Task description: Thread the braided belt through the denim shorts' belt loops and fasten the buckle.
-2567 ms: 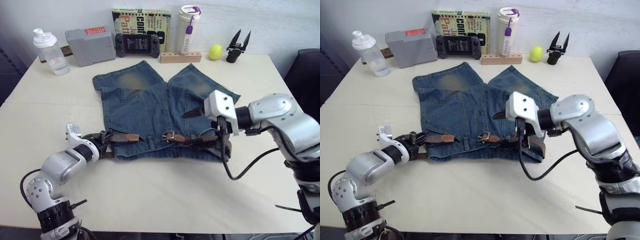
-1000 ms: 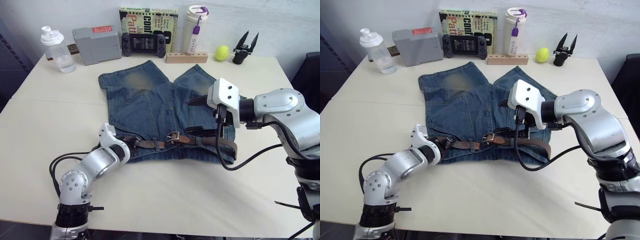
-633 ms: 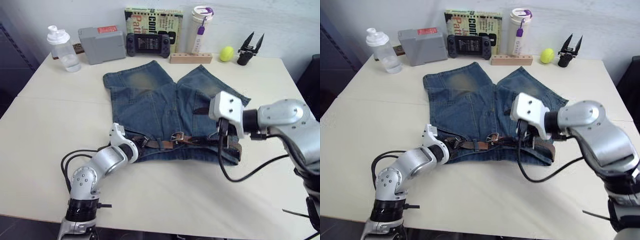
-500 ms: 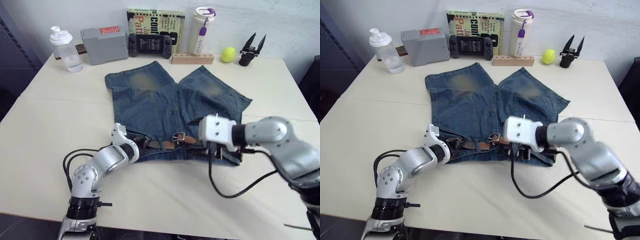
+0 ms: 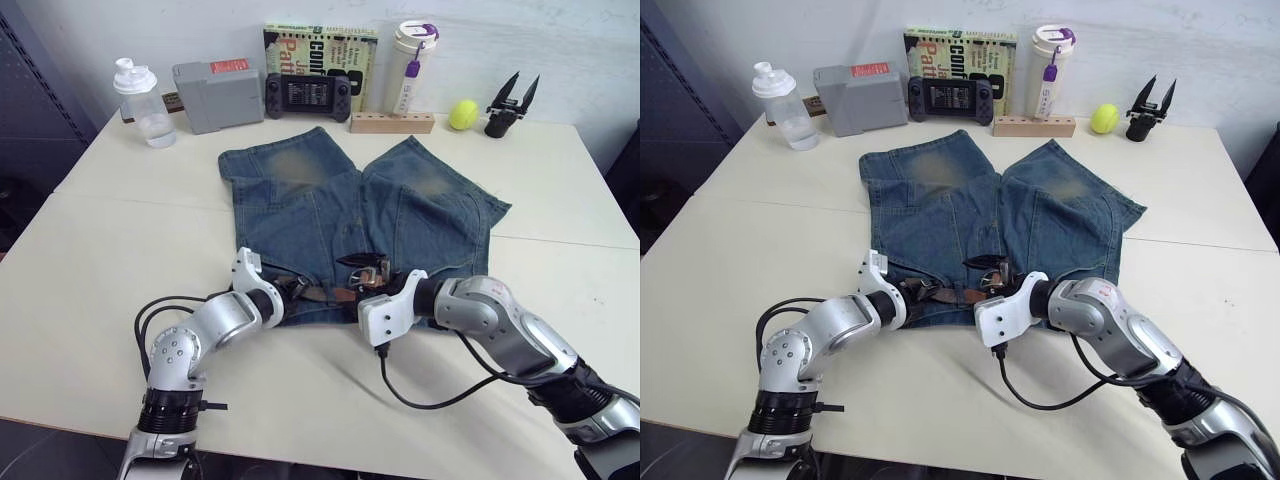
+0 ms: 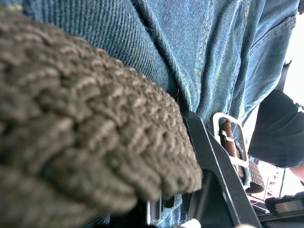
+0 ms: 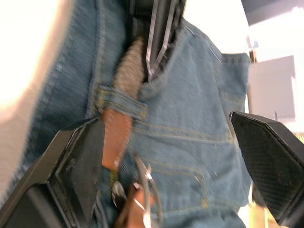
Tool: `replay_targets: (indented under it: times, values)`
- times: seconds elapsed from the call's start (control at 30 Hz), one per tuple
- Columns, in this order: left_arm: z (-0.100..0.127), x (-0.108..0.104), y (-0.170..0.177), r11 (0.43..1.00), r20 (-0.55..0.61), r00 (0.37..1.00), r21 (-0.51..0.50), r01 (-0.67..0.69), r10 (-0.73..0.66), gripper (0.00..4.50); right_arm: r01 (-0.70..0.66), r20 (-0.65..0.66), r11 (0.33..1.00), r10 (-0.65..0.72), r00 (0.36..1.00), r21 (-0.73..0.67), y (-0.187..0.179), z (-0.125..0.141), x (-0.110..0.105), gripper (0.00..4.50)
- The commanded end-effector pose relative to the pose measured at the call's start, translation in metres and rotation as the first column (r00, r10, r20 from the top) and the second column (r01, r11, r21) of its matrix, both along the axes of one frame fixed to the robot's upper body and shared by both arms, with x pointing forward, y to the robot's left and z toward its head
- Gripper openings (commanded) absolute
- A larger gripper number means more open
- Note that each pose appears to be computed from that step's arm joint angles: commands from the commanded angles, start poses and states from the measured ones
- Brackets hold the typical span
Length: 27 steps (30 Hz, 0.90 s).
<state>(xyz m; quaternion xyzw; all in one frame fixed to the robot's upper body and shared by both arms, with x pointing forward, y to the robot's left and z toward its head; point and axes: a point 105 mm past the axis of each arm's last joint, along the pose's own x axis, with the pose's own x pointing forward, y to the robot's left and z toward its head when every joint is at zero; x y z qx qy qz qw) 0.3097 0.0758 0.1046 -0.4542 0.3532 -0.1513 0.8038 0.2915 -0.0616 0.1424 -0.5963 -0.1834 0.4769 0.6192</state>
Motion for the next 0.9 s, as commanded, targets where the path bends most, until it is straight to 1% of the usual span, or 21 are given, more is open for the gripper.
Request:
replay_targets:
  times: [0.03,0.33,0.53,0.63,0.77,0.9]
  values:
    - [-0.029,-0.01,-0.008,0.999,-0.099,0.995,0.032,0.035,-0.032,0.0,-0.016,0.035,1.0,0.016,0.999,0.004,-0.005,0.008,-0.001,4.48]
    - [-0.029,-0.009,-0.012,0.998,-0.094,0.995,0.034,0.048,-0.045,0.0,0.001,0.062,1.0,0.0,0.998,-0.018,-0.009,0.006,0.012,4.48]
    - [-0.029,-0.01,-0.012,0.998,-0.093,0.995,0.036,0.048,-0.045,0.0,0.008,0.065,1.0,-0.006,0.998,-0.018,-0.011,0.006,0.015,4.48]
    - [-0.028,-0.01,-0.012,0.998,-0.092,0.995,0.037,0.049,-0.046,0.0,0.009,0.071,1.0,-0.01,0.997,0.008,-0.011,0.01,0.016,4.48]
    - [-0.028,-0.01,-0.012,0.998,-0.092,0.995,0.04,0.051,-0.047,0.0,0.005,0.093,0.998,-0.011,0.996,0.068,-0.008,0.025,0.016,4.48]
    - [-0.028,-0.01,-0.012,0.998,-0.093,0.994,0.04,0.055,-0.051,0.0,0.013,0.129,0.998,-0.021,0.991,0.065,-0.009,0.028,0.018,4.48]
